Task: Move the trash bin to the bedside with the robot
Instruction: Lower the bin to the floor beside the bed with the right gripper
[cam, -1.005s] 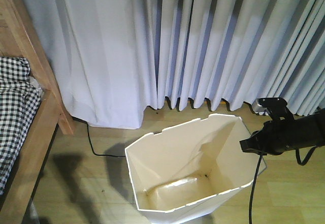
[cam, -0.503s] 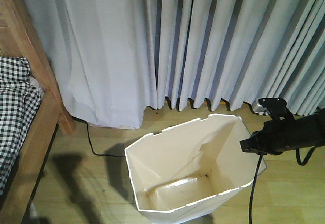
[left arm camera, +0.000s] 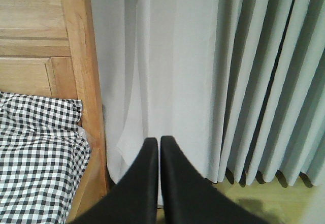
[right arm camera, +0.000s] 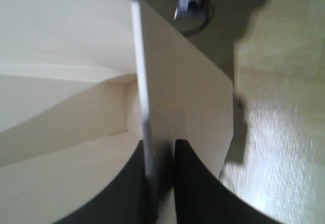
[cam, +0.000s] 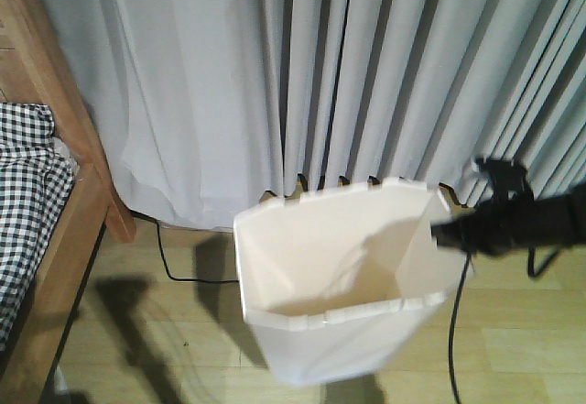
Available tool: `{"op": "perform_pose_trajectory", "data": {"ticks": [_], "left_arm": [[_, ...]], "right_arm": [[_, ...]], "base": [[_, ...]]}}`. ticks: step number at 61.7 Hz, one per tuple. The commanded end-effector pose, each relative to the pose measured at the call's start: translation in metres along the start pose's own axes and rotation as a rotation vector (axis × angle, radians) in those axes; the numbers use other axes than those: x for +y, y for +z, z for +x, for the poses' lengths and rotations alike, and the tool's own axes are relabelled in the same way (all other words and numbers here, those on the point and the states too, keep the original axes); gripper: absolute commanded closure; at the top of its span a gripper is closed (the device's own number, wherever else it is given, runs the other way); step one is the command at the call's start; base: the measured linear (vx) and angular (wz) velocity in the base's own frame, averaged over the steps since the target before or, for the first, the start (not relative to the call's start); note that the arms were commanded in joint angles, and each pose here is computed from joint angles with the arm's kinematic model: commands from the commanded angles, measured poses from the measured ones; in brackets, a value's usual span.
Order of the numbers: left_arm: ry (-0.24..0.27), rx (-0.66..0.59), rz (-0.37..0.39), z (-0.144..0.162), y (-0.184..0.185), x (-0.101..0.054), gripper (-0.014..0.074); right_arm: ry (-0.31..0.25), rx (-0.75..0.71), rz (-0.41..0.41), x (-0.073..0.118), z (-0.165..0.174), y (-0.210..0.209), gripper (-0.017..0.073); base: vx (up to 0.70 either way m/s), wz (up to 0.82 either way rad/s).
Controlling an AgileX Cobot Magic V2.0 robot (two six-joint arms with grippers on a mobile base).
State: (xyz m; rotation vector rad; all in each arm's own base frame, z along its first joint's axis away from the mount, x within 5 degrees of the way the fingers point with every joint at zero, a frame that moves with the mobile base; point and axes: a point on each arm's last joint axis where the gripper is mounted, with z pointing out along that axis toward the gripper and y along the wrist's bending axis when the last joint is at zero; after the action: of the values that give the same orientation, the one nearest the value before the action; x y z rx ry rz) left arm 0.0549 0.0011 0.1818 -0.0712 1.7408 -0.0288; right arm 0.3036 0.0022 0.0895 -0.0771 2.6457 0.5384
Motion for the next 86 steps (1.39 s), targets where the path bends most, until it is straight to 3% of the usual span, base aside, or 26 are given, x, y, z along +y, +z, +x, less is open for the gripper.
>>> {"op": "perform_pose_trajectory", "data": {"ticks": [1, 20, 31, 38, 52, 66, 86], "left_arm": [[-0.012, -0.051, 0.005, 0.003, 0.002, 0.000, 0.0599], [-0.012, -0.051, 0.005, 0.003, 0.002, 0.000, 0.0599], [-0.012, -0.051, 0.005, 0.003, 0.002, 0.000, 0.0599], [-0.012, -0.051, 0.005, 0.003, 0.002, 0.000, 0.0599], [-0.012, -0.051, 0.005, 0.003, 0.002, 0.000, 0.0599], [-0.012, -0.051, 0.005, 0.003, 0.002, 0.000, 0.0599], [-0.012, -0.051, 0.005, 0.003, 0.002, 0.000, 0.0599]], "right_arm": [[0.094, -0.145, -0.129, 0.012, -0.040, -0.012, 0.0563], [0.104, -0.100, -0.167, -0.015, -0.077, 0.039, 0.0562], [0.199, -0.088, -0.272, -0.051, -0.083, 0.062, 0.0562], [0.221, -0.054, -0.296, -0.071, -0.074, 0.076, 0.0562], [0.162, 0.014, -0.280, -0.085, -0.048, 0.108, 0.0562], [0.221, 0.012, -0.301, -0.098, -0.026, 0.143, 0.0562], [0.249, 0.021, -0.364, -0.113, -0.014, 0.187, 0.0562]], "base": [[0.00, 0.00], [0.00, 0.00], [0.00, 0.00], [0.00, 0.00], [0.00, 0.00], [0.00, 0.00], [0.00, 0.00]]}}
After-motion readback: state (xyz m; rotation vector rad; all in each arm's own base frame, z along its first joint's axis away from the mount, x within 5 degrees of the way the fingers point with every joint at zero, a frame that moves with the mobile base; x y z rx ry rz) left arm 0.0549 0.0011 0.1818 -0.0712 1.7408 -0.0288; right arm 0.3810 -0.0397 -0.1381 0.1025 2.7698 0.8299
